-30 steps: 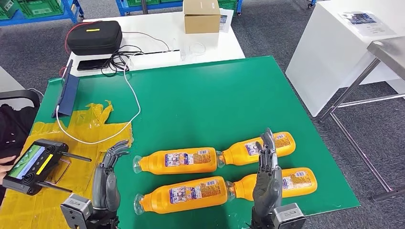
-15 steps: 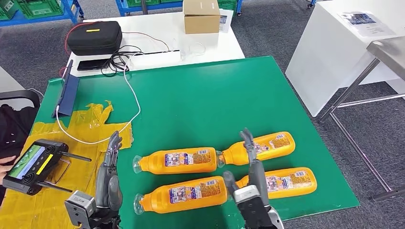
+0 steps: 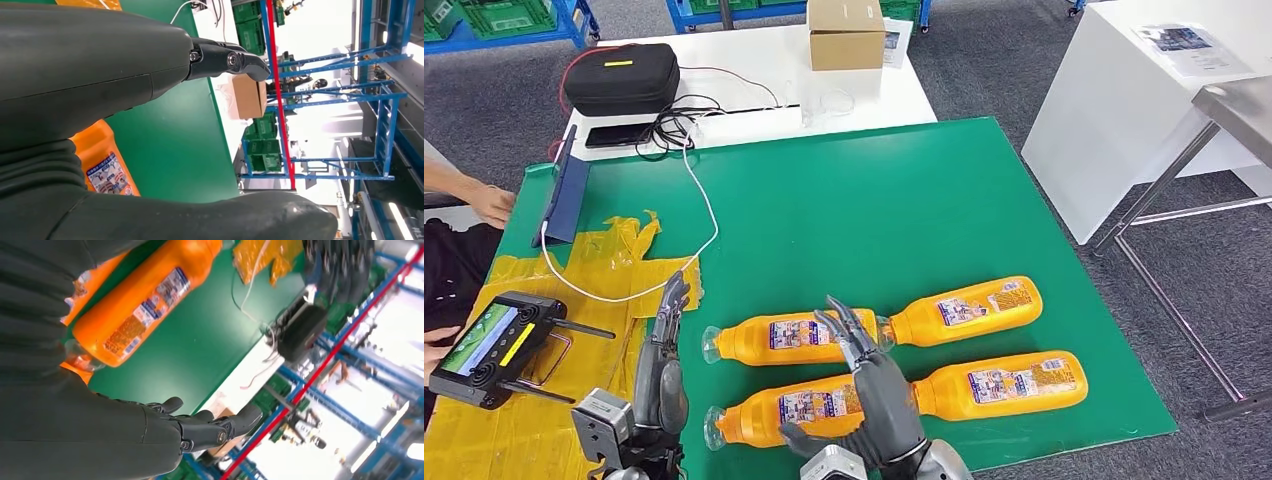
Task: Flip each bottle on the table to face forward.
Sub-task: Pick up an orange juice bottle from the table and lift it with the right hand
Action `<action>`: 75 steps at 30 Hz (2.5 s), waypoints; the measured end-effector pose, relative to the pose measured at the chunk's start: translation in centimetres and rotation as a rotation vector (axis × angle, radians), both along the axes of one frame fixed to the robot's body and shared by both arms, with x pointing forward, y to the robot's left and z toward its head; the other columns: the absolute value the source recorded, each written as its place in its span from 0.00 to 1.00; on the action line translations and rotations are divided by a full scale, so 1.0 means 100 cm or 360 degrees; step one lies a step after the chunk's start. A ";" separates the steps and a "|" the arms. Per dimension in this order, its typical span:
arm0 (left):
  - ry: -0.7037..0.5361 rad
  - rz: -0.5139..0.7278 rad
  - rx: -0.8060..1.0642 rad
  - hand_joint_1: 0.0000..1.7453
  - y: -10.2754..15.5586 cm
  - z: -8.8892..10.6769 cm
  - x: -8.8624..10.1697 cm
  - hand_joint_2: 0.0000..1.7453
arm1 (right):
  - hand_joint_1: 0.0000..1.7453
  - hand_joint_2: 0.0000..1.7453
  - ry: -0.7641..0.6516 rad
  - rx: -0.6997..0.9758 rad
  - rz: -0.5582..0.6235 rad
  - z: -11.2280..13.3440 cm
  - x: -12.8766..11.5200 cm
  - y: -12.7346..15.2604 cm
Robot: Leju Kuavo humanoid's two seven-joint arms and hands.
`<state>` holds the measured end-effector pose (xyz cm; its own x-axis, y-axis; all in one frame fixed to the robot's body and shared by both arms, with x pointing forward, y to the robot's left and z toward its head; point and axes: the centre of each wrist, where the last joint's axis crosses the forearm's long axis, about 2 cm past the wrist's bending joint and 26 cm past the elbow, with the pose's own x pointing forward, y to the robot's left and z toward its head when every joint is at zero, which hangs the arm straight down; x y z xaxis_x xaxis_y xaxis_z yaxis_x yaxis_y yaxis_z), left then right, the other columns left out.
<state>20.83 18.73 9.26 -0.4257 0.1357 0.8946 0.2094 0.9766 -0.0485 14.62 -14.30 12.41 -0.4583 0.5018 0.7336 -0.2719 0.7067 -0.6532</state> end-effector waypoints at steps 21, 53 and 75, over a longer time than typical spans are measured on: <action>0.0020 -0.0010 -0.0087 0.00 -0.004 -0.003 -0.002 0.00 | 0.00 1.00 0.0297 -0.0603 0.0091 -0.038 -0.020 -0.030; 0.0024 -0.0040 -0.0092 0.00 -0.001 -0.004 -0.001 0.00 | 0.00 1.00 0.0088 -0.1189 0.0135 -0.047 0.040 -0.032; 0.0031 -0.0079 -0.0103 0.00 -0.007 -0.004 0.010 0.00 | 0.94 1.00 0.0385 -0.1404 0.0454 -0.072 0.064 -0.027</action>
<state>21.83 18.00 8.88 -0.3994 0.2141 0.8914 0.2560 0.9597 -0.1158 20.99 -16.98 5.18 -0.5343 0.8119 0.2354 -0.5549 -0.1268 -0.8222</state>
